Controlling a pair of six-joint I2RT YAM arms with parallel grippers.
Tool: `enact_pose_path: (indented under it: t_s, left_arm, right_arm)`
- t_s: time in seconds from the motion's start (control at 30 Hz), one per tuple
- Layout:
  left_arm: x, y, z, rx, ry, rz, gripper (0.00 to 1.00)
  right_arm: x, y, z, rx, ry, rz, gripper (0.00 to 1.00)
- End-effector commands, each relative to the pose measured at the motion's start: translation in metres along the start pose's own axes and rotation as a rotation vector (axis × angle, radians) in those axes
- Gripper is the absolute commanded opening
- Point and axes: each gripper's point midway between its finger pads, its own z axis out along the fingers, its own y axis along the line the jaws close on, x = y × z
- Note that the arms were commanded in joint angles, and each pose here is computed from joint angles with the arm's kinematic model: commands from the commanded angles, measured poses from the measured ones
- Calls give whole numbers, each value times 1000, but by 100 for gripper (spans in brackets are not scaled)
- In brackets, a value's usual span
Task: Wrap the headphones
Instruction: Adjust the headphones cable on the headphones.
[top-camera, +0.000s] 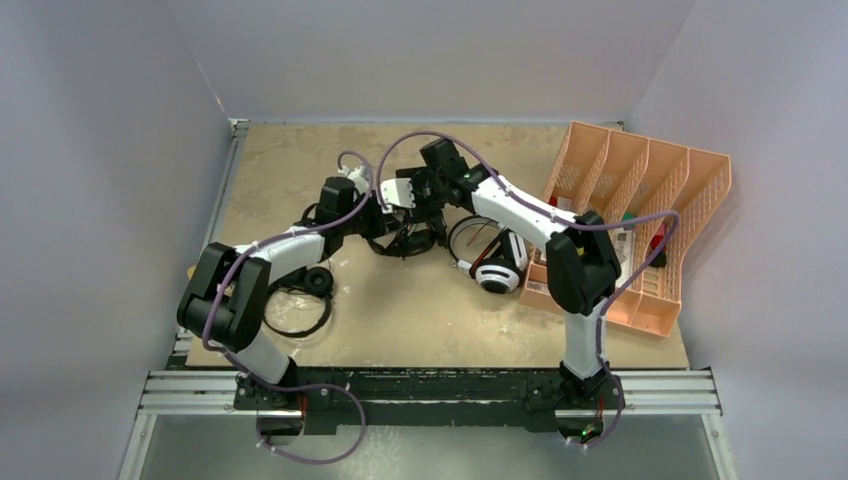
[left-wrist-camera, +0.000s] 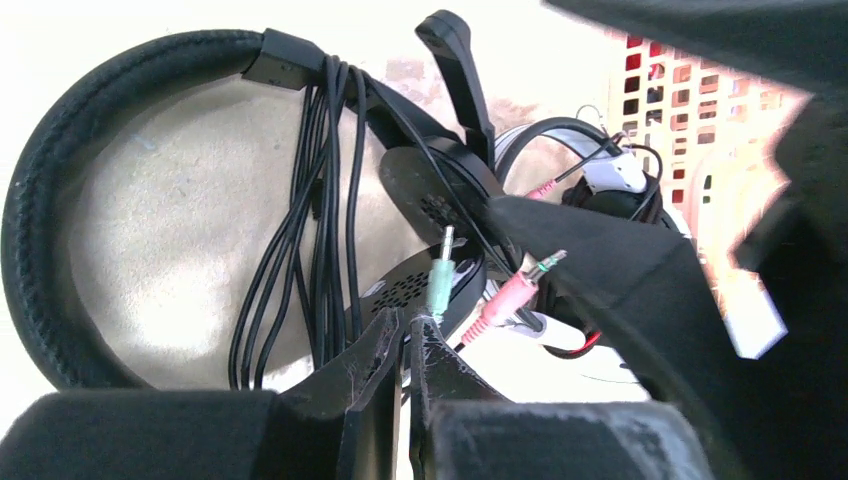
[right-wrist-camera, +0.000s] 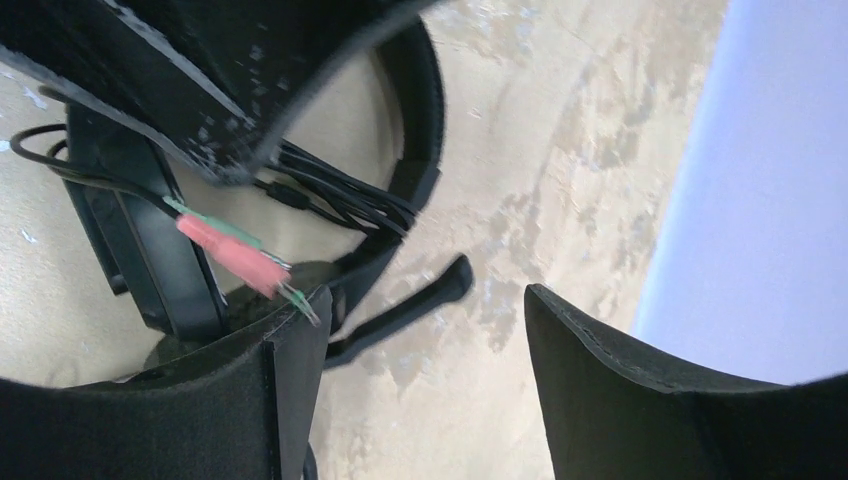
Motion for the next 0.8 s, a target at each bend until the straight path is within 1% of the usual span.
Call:
enact_pose_path:
  t_s: [0.0, 0.13, 0.23, 0.3, 0.37, 0.53, 0.6, 0.63, 0.67, 0.77]
  left_arm:
    - [-15, -7, 2, -4, -29, 40, 5]
    - [-16, -7, 3, -11, -23, 38, 5]
    - [-20, -5, -5, -55, -23, 63, 6]
    - [-27, -6, -16, -87, -47, 87, 8]
    - [-31, -6, -26, -123, -49, 113, 13]
    - [-32, -11, -43, -145, -40, 157, 32]
    - [-30, -13, -47, -139, -31, 167, 36]
    - [-28, -14, -48, -130, -24, 171, 37]
    - [-27, -14, -48, -125, -20, 169, 38]
    - [-20, -14, -50, -116, -10, 157, 40]
  right_arm:
    - [-12, -39, -55, 166, 20, 64, 73]
    - [-9, -42, -72, 202, 36, 113, 77]
    - [-3, -39, -65, 179, 48, 126, 77]
    - [2, -40, -61, 176, 69, 146, 77]
    - [4, -44, -62, 190, 66, 179, 77]
    - [2, -48, -76, 216, 29, 309, 78]
    - [-5, -46, -84, 221, -7, 367, 79]
    - [-10, -45, -89, 225, -30, 392, 92]
    - [-14, -43, -93, 229, -54, 418, 98]
    - [-30, -40, -111, 256, -135, 518, 99]
